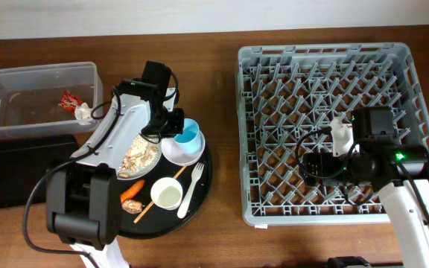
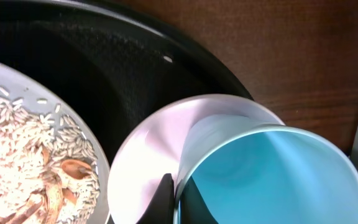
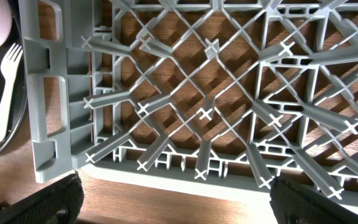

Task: Sort waste into correct bins and load items into the dishwasher rack
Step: 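Grasp the blue cup with the left gripper and lift it, then hand the blue cup to the right gripper and set it in the rack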

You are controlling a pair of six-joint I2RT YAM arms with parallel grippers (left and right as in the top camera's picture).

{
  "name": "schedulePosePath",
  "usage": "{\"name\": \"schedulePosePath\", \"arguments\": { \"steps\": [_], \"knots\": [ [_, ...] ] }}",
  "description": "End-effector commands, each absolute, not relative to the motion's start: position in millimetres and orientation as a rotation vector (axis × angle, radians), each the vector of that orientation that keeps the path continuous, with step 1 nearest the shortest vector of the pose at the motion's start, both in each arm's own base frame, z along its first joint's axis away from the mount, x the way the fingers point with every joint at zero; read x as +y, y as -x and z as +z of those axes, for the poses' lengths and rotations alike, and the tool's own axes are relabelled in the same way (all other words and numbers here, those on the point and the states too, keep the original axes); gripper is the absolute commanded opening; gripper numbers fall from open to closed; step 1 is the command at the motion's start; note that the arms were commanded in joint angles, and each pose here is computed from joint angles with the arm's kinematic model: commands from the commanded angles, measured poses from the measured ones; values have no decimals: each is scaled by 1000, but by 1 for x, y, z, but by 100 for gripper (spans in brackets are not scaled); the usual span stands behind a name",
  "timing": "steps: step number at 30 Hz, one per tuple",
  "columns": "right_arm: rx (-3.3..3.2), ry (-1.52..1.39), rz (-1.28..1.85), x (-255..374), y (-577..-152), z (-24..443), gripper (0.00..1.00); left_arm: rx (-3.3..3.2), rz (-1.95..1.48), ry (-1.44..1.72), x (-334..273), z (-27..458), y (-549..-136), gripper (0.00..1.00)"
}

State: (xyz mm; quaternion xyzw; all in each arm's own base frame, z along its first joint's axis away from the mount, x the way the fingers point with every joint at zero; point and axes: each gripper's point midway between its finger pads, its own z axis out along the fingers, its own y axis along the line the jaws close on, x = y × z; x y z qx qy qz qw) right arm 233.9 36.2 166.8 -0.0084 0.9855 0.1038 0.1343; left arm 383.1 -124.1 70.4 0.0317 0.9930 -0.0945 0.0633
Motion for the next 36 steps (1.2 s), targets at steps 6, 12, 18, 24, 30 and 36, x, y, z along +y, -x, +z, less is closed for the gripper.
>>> {"name": "schedulePosePath", "arguments": {
  "steps": [6, 12, 18, 24, 30, 36],
  "knots": [
    [2641, 117, 502, 64, -271, 195, 99, 2676, -1057, -218, -156, 213, -408, 0],
    [2048, 655, 1134, 151, -283, 279, 98, 2146, -1795, -567, -207, 302, -373, 0],
    [1962, 709, 1269, 161, -281, 288, 99, 2155, -1871, -747, -261, 302, -337, 0],
    [1873, 767, 1343, 166, -273, 300, 99, 2151, -1900, -838, -284, 302, -319, 0],
    [1841, 779, 1403, 168, -267, 307, 67, 2156, -1894, -843, -285, 301, -318, 0],
    [1869, 800, 1375, 176, -267, 300, 68, 2156, -1897, -850, -287, 301, -316, 0]
  ]
}}
